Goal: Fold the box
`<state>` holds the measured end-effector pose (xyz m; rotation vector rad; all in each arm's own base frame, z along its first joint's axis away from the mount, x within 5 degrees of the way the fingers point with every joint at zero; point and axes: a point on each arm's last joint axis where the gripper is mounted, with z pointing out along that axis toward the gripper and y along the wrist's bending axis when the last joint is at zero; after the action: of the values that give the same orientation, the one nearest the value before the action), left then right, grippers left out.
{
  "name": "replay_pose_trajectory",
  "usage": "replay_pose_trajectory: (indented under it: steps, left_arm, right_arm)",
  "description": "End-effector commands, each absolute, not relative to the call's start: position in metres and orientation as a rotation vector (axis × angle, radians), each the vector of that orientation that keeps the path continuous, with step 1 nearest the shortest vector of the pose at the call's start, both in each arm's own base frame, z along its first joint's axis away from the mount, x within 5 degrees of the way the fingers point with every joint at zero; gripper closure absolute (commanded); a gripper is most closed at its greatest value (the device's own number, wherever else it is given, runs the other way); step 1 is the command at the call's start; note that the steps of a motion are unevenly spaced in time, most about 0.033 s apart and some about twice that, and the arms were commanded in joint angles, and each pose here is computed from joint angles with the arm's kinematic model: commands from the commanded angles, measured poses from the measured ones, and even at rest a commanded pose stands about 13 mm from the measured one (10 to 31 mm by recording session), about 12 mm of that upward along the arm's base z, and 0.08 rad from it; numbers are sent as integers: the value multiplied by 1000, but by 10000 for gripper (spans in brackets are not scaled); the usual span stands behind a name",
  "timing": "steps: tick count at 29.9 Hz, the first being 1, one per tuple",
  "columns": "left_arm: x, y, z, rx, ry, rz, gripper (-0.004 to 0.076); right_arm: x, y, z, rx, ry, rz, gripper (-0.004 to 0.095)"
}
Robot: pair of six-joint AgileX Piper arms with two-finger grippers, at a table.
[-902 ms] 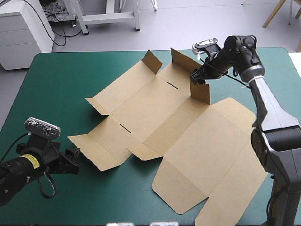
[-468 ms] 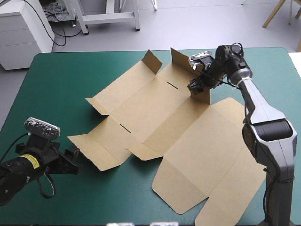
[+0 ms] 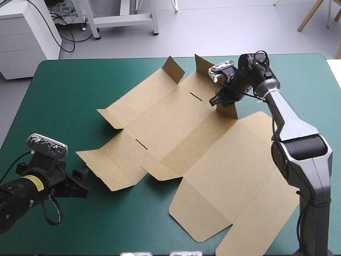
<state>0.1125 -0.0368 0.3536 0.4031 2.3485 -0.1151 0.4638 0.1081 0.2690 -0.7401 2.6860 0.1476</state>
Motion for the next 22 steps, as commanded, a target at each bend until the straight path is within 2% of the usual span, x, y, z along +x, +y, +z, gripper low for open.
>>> replay_pose_trajectory:
  steps: [1,5,9,15,22]
  left_arm:
    - [115,-37,366,388,2274,-122,294]
    - [115,-37,366,389,2273,-119,294]
    - [115,-36,366,391,2271,-99,294]
    - [115,-35,366,393,2269,-88,294]
    - [115,-35,366,393,2269,-88,294]
  right_arm:
    - [457,104,310,-745,2555,99,916]
    - [458,104,311,-906,2493,47,916]
    - [461,109,314,-1057,2365,51,918]
    - [459,123,319,-1437,2049,111,919]
    - [454,139,327,-1601,1754,225,927]
